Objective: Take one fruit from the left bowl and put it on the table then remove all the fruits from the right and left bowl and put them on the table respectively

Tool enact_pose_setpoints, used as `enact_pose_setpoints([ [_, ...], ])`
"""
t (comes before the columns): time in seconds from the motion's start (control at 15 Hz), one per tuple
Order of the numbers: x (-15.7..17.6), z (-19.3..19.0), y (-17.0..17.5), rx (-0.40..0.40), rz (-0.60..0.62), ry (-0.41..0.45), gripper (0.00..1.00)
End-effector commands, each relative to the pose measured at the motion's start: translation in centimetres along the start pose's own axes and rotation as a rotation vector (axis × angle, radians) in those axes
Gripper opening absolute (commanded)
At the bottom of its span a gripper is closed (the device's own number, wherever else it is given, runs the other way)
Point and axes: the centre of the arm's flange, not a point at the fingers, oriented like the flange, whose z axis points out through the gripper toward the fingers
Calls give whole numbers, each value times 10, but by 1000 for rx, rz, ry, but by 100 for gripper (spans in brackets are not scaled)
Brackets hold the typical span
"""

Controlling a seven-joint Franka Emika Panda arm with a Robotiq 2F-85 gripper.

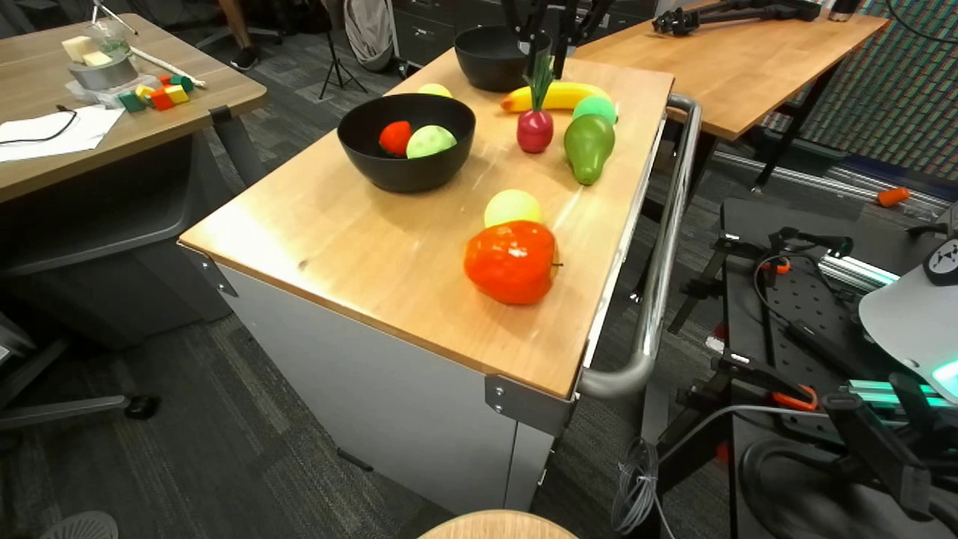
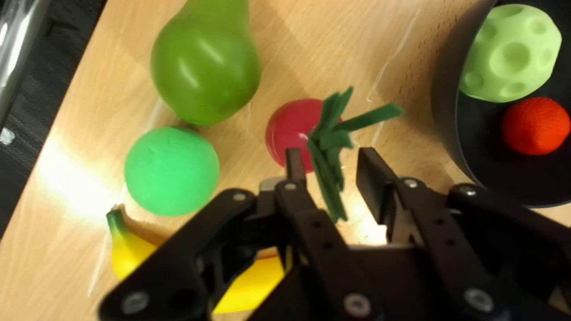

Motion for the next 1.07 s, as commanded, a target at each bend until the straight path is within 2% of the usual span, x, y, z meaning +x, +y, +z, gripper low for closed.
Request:
enact_pose_setpoints([
  [0.0,-20,-46,-4,51,-100,131,69],
  [0.13,-38,-79,-15,66,-197,157,84],
  [0.27,-61,-109,-35,81,-305,138,99],
  [0.47,-83,-137,-70,108,-451,56,100],
  [0.53,-83,-116,-49,87,-370,99,100],
  [0.6,-89,-122,-54,95,-386,96,100],
  [0.93,-82,-110,-48,75,-367,81,100],
  [1.0,-87,-106,-45,82,-356,108,100],
])
